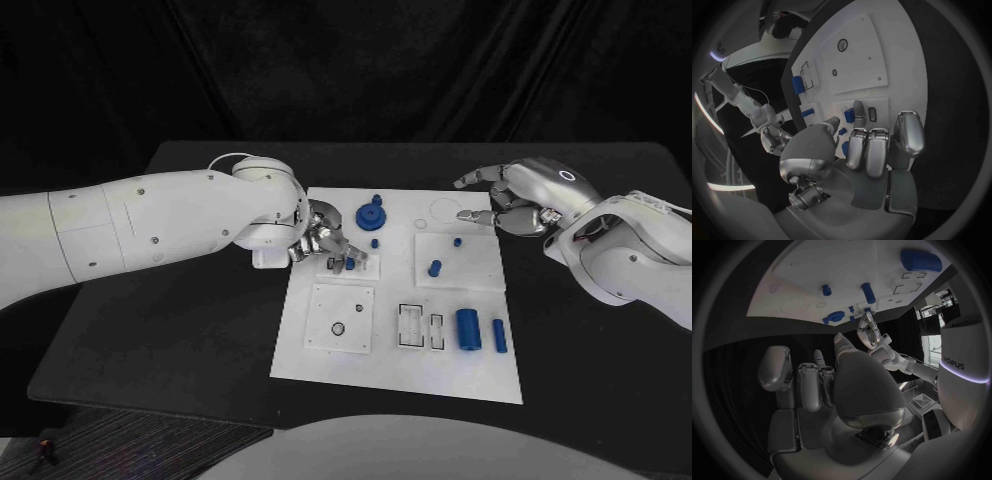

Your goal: Assemble the parts on the task board

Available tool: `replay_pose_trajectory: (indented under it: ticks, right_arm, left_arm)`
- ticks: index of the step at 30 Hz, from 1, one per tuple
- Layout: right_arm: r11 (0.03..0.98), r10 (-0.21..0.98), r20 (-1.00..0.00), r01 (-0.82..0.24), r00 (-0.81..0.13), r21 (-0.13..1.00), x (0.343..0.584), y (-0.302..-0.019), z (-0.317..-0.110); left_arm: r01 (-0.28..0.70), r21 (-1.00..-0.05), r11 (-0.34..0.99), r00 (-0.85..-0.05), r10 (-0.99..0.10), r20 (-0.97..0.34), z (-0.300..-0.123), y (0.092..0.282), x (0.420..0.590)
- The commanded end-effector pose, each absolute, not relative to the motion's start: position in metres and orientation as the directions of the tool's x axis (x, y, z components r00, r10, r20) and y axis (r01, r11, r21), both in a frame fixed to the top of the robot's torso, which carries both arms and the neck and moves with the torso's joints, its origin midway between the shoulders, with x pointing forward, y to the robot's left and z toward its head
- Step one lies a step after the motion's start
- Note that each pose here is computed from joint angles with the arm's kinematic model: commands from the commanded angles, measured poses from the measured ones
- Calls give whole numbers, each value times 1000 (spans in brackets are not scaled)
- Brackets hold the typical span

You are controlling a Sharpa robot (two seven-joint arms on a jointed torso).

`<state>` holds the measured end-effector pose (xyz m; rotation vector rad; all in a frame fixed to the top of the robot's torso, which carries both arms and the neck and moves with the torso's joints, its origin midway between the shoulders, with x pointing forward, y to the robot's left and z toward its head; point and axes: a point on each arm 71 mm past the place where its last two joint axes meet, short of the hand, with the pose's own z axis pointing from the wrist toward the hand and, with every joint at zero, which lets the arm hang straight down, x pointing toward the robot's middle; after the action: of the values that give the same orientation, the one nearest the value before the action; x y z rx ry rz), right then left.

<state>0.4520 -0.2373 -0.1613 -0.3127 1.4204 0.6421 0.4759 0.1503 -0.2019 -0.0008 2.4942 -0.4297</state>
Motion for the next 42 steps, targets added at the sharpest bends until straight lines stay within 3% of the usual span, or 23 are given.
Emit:
replay_pose_trajectory:
  ticks: [1, 17, 33, 42]
  right_arm:
    - [803, 220, -975, -572, 20, 169, 452, -239, -162]
    - [799, 229, -973, -575, 22, 175, 450, -242, -161]
    - [785, 235, -972, -592, 13, 182, 448, -241, -162]
    - [781, 233, -972, -597, 6, 183, 448, -239, -164]
  left_arm:
    - [86, -347, 934, -786, -151, -600, -199, 151, 476]
    - [96, -443, 891, -593, -306, -744, -151, 178, 488]
    - [94, -325, 941, -546, -225, -807, -148, 204, 518]
    - [99, -308, 946, -549, -206, -810, -152, 202, 525]
